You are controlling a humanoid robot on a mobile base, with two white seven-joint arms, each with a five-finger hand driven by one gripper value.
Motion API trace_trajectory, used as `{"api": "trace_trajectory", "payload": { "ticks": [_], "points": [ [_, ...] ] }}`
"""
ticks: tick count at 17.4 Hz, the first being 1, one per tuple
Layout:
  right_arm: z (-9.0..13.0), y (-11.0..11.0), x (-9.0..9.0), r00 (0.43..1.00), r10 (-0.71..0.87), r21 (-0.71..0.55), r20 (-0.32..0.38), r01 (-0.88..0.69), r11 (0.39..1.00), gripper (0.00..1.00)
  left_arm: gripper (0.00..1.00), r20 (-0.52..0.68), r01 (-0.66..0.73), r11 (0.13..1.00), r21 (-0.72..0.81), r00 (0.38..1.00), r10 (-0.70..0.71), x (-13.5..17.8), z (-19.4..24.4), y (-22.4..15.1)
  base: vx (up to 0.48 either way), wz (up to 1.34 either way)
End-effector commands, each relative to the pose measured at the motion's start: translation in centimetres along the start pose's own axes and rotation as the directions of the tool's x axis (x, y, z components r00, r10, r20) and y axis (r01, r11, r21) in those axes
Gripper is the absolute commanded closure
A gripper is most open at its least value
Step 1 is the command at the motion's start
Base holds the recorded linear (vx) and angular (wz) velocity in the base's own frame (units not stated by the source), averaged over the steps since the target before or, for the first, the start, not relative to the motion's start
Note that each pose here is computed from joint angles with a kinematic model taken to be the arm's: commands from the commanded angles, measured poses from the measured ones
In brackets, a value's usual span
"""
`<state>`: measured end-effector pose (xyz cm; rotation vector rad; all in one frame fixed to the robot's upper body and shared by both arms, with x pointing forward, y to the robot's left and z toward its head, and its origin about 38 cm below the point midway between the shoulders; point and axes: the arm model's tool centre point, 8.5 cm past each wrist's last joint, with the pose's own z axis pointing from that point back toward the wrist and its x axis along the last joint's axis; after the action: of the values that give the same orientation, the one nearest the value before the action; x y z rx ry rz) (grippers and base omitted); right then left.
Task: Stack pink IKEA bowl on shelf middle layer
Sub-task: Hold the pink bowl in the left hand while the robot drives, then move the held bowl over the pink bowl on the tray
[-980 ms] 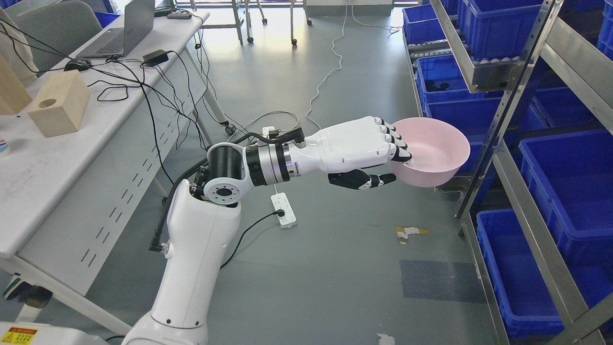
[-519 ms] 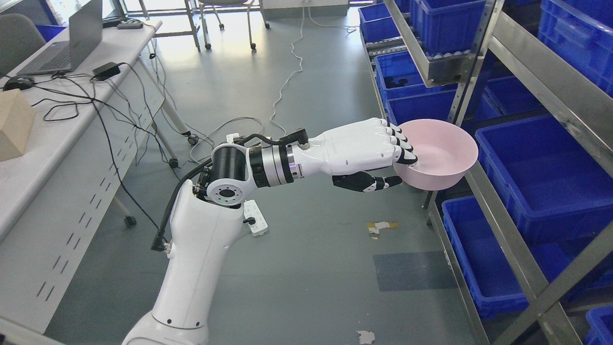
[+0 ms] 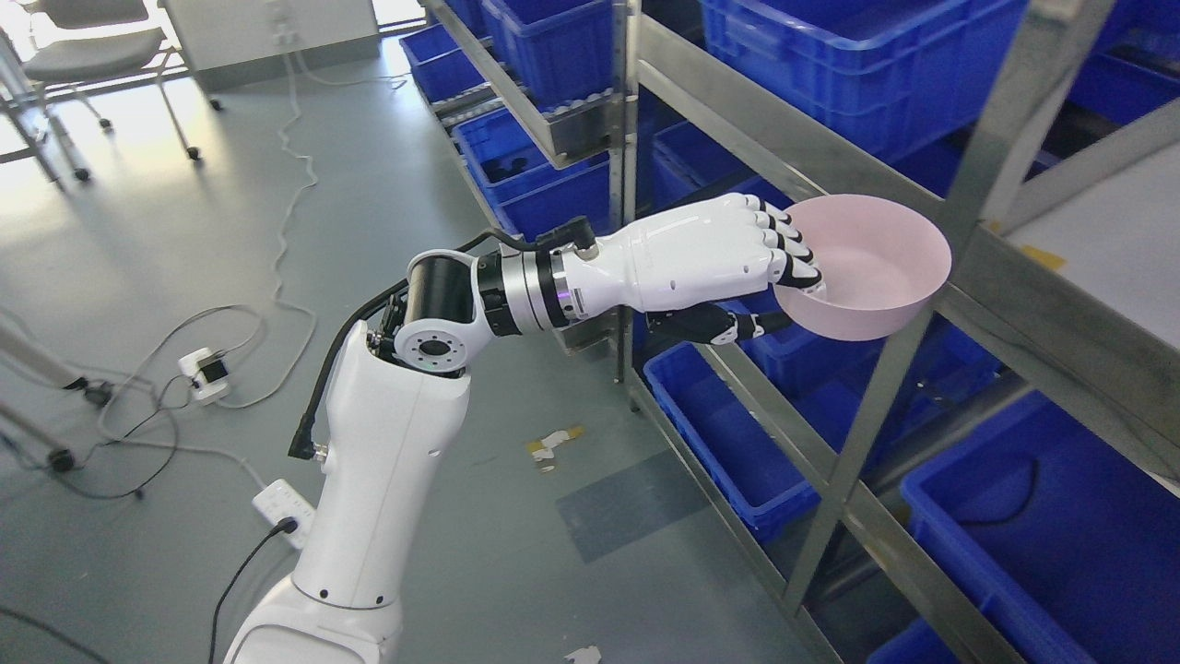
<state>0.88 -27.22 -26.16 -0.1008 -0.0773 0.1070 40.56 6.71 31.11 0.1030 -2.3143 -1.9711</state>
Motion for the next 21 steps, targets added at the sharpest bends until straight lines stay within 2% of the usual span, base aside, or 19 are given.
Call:
{"api": "trace_trajectory", "payload": {
  "ticks": [1,4,10,15,18,21],
  "points": [
    [0.0,-1.1,0.3,1.0,0.002,-0.018,0.013,-0.001,1.0,0.0,0.96,-0.029,0.061,0.998,0.007,0.998,-0.061,-2.3,0.4,4.0,0.068,-0.95],
    [0.0,-1.1,0.2,1.0,0.002,-0.018,0.011,-0.001,1.0,0.0,0.96,-0.106,0.079,0.997,-0.027,0.991,-0.081,-4.8,1.3,5.7,0.051,-1.11],
    [0.0,-1.1,0.3,1.0,0.002,-0.018,0.013,-0.001,1.0,0.0,0.96,-0.134,0.125,0.988,-0.094,0.981,-0.137,-6.7,0.0,8.4,0.022,-0.89],
    [0.0,-1.1,0.3,1.0,0.002,-0.018,0.013,-0.001,1.0,0.0,0.96,-0.183,0.112,0.969,-0.222,0.971,-0.154,-8.3,-0.6,6.6,0.032,-0.85],
    [0.0,-1.1,0.2,1.0,0.002,-0.018,0.011,-0.001,1.0,0.0,0.96,-0.244,0.123,0.949,-0.29,0.949,-0.198,-9.1,0.5,6.3,0.055,-0.75],
    [0.0,-1.1,0.2,1.0,0.002,-0.018,0.011,-0.001,1.0,0.0,0.96,-0.305,0.131,0.947,-0.292,0.926,-0.222,-9.6,2.3,7.2,0.054,-0.55]
  ]
}}
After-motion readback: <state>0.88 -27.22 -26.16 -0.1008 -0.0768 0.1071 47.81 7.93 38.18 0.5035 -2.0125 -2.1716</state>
